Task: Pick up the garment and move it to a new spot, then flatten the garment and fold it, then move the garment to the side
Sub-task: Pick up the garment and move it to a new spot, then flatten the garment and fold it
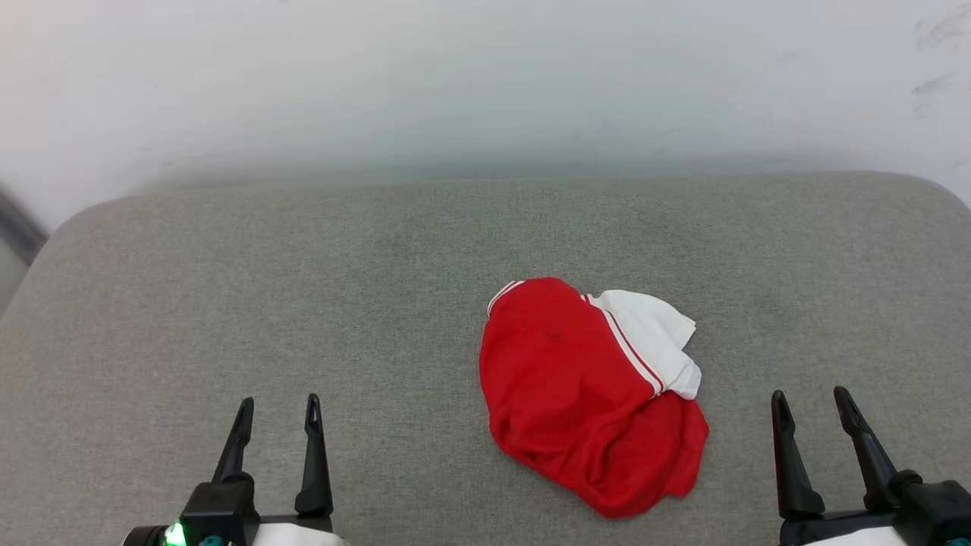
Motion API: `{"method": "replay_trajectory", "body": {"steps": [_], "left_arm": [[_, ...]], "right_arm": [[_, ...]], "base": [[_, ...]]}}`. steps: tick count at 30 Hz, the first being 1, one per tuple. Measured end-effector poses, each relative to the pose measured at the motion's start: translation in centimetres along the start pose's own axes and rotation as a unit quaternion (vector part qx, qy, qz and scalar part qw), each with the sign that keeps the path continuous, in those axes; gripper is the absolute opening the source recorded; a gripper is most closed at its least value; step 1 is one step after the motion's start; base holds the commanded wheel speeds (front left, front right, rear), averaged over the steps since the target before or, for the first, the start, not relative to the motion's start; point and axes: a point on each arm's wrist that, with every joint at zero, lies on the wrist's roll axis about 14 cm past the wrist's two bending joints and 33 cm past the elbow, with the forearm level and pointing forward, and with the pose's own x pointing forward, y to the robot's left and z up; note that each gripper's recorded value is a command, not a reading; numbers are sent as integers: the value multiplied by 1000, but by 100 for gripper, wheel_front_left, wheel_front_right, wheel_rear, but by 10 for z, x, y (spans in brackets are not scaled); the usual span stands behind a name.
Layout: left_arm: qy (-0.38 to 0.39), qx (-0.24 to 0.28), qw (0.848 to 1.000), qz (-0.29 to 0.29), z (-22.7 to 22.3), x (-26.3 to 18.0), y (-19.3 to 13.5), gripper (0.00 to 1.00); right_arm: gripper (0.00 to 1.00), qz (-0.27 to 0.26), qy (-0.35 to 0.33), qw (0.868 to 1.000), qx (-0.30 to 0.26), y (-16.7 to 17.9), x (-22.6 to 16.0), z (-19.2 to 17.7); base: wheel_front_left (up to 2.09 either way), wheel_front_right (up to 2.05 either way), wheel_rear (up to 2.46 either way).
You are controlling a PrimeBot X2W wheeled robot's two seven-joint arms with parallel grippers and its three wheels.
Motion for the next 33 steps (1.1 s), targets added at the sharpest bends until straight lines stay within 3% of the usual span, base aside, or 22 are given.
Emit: {"method": "replay_trajectory", "body": {"steps": [25,33], "left_arm": [[13,-6,1000,4,-7,-10,8,100],[20,-9,1000,3,-12,-8,7,100]], "right_arm": [[100,-7,-1,1000,7,-4,-6,1],[100,-10,-81,996,-26,-11,23,50]], "base": [[0,0,0],[0,0,0]]}}
